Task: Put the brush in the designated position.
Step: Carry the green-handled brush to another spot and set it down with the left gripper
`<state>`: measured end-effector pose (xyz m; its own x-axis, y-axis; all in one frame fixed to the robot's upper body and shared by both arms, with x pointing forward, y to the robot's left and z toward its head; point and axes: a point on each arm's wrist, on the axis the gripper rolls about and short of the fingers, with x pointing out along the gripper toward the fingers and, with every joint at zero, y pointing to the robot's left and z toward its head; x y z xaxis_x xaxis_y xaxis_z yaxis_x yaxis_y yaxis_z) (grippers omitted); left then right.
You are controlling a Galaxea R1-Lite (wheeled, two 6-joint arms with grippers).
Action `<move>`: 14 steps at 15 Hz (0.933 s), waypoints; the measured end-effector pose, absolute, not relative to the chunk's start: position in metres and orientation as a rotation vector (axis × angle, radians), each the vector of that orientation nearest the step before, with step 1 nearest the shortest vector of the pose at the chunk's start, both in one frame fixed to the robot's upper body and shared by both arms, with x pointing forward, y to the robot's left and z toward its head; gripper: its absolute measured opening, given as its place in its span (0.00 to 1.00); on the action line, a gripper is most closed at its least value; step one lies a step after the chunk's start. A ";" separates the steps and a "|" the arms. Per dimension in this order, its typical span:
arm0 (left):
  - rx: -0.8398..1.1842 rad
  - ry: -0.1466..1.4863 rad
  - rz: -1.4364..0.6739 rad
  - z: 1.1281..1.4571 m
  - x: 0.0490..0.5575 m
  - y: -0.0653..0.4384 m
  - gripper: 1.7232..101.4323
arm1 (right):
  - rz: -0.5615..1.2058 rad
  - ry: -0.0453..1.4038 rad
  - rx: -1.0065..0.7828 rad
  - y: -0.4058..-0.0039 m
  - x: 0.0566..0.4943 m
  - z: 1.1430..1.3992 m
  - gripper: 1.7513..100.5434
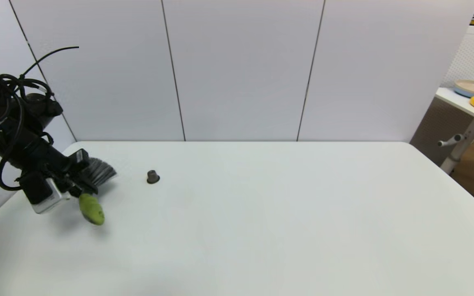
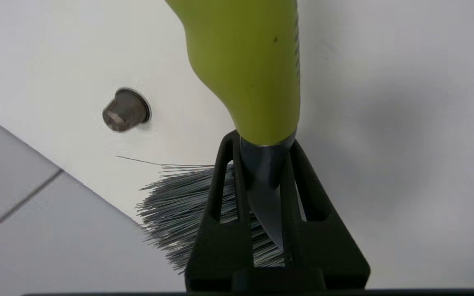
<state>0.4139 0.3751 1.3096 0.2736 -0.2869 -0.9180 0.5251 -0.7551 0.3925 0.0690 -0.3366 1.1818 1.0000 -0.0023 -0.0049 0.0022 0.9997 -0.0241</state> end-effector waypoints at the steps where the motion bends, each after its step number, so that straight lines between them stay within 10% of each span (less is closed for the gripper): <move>1: 1.826 0.275 -1.497 1.311 0.415 0.375 0.13 | -0.002 0.005 -0.024 -0.337 0.069 1.182 0.97; 14: 0.443 1.091 -0.639 1.320 0.397 0.325 0.13 | -0.002 0.004 -0.024 -0.337 0.069 1.182 0.97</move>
<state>0.3968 0.3250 1.3205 0.3134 -0.2561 -0.9144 0.6718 0.7404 0.0229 0.0690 -0.3366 1.1819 1.0000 -0.0023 -0.0045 0.0022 0.9997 -0.0238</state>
